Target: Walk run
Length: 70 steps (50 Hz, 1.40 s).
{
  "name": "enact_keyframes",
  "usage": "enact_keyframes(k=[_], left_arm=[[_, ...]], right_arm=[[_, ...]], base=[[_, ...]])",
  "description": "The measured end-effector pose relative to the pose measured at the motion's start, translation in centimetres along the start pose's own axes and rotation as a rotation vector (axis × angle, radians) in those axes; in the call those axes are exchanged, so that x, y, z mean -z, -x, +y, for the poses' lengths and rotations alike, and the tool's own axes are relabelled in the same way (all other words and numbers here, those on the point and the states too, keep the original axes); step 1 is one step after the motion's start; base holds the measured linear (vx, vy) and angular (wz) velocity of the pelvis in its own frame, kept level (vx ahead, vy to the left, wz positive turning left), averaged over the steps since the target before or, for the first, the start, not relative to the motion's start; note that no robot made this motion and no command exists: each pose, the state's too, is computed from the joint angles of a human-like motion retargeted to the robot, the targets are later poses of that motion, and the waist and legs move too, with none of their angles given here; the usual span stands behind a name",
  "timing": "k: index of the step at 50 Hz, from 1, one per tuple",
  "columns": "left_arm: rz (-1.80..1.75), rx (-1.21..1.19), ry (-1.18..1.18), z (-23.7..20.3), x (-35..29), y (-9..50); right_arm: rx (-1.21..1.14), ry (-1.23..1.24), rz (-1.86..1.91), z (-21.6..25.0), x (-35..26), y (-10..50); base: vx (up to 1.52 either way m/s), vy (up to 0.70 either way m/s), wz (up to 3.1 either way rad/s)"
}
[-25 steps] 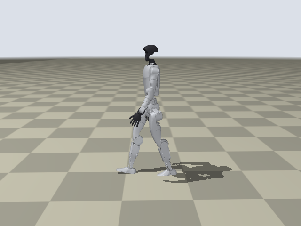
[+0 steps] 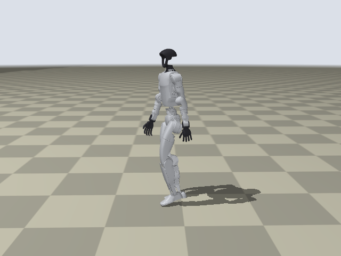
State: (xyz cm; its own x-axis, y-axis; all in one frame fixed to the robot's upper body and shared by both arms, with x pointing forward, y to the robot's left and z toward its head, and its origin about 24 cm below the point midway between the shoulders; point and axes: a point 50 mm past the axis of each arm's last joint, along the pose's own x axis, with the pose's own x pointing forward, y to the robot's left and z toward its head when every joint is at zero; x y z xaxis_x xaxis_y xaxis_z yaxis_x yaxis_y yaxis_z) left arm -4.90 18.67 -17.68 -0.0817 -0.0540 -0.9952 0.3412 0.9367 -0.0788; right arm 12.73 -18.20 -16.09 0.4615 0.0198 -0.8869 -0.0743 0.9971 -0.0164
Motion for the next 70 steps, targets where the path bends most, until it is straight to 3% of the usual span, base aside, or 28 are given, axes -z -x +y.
enact_keyframes(k=[9,21,30,38,42,48,60,70], left_arm=[[0.033,0.022,-0.020,-0.1,0.1,0.0],[-0.233,-0.074,-0.062,3.3,-8.9,0.7],[-0.545,-0.207,-0.144,7.3,-18.6,4.4],[-0.685,-0.278,-0.230,9.0,-22.1,6.9],[-0.651,-0.259,-0.237,9.0,-20.5,6.2],[-0.443,-0.225,-0.277,7.3,-13.0,3.0],[0.056,-0.053,-0.198,1.1,3.1,0.6],[0.111,-0.011,-0.130,0.0,4.2,0.6]], right_arm=[[-0.013,0.101,-0.075,-0.7,-2.7,-0.3],[-0.022,0.111,0.252,-0.3,8.2,2.4],[0.029,-0.033,0.399,-0.4,13.2,4.9],[0.031,-0.105,0.452,0.1,15.2,6.0],[0.001,-0.093,0.444,0.1,14.7,5.7],[-0.086,-0.067,0.420,0.4,12.9,4.6],[-0.097,0.017,0.129,0.3,2.4,0.4],[-0.069,0.054,-0.019,0.4,-1.9,-0.4]], base=[[0.69,-0.02,-0.38],[0.75,0.07,-0.47],[0.64,0.02,0.43],[0.68,-0.15,0.51],[0.79,-0.24,0.42],[0.80,-0.27,0.26],[0.62,-0.17,-0.08],[0.68,-0.06,-0.10]])
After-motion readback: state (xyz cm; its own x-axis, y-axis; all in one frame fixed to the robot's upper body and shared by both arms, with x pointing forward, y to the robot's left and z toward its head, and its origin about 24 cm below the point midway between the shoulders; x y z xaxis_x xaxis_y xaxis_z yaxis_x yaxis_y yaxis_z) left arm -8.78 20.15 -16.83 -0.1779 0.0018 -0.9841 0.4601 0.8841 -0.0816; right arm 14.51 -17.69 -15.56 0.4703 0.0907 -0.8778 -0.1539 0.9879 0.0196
